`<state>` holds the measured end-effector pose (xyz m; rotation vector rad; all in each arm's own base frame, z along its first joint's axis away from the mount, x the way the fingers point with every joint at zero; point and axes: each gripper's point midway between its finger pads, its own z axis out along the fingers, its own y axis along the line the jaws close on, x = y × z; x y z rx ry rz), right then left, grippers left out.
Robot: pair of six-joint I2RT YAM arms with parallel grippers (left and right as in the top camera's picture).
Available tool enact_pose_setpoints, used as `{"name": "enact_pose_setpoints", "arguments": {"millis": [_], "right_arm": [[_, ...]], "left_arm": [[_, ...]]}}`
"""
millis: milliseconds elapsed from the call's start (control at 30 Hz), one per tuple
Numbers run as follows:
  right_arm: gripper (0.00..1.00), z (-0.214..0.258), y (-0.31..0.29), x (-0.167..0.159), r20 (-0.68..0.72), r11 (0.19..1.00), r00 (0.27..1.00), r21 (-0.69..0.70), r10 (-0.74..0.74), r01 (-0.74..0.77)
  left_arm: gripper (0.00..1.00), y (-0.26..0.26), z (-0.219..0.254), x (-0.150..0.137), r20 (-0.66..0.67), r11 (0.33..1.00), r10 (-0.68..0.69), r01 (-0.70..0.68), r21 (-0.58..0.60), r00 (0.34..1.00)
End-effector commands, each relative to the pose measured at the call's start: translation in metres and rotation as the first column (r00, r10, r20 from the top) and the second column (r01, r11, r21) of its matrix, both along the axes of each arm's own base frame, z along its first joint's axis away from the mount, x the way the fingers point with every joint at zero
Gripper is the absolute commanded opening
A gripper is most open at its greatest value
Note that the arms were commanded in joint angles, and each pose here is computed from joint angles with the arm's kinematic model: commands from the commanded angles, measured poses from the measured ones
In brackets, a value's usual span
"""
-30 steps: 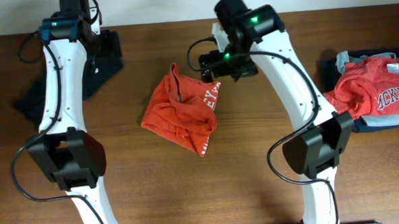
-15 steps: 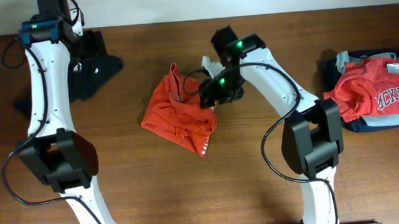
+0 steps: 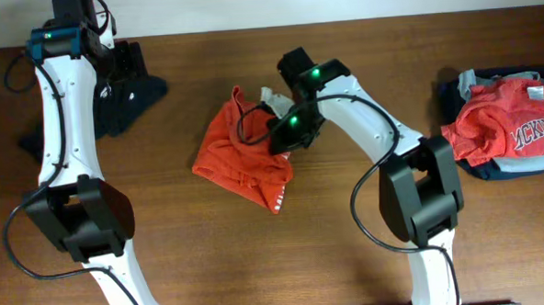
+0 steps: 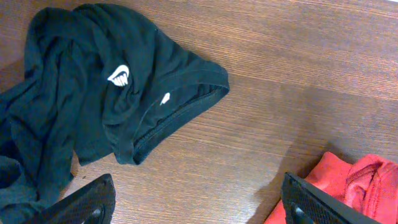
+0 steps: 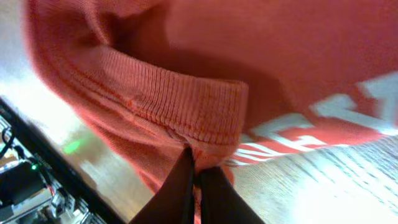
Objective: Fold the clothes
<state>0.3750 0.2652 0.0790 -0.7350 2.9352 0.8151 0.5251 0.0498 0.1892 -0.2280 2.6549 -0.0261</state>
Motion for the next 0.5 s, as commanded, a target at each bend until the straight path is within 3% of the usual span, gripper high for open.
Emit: {"name": "enact_pose_setpoints", "arguments": {"millis": [0, 200, 400, 467], "right_arm": [[0.04, 0.054, 0.025, -0.013, 0.096, 0.997, 0.995, 0.076, 0.027, -0.035], [0.04, 0.064, 0.075, -0.031, 0.14, 0.99, 0.988, 0.117, 0.058, -0.075], [0.06, 0.055, 0.117, -0.034, 0.23, 0.997, 0.973, 0.072, 0.015, -0.032], [0.27, 0.051, 0.132, -0.038, 0.245, 0.995, 0.969, 0.084, 0.026, -0.048]], "left_arm": [[0.85, 0.0, 0.009, 0.002, 0.024, 1.0, -0.013, 0.013, -0.002, 1.0], [0.85, 0.0, 0.009, 0.002, 0.024, 1.0, -0.013, 0.013, -0.002, 1.0], [0.85, 0.0, 0.009, 0.002, 0.022, 1.0, -0.013, 0.013, -0.002, 1.0], [0.85, 0.0, 0.008, 0.001, 0.019, 1.0, -0.013, 0.013, -0.002, 1.0]]}}
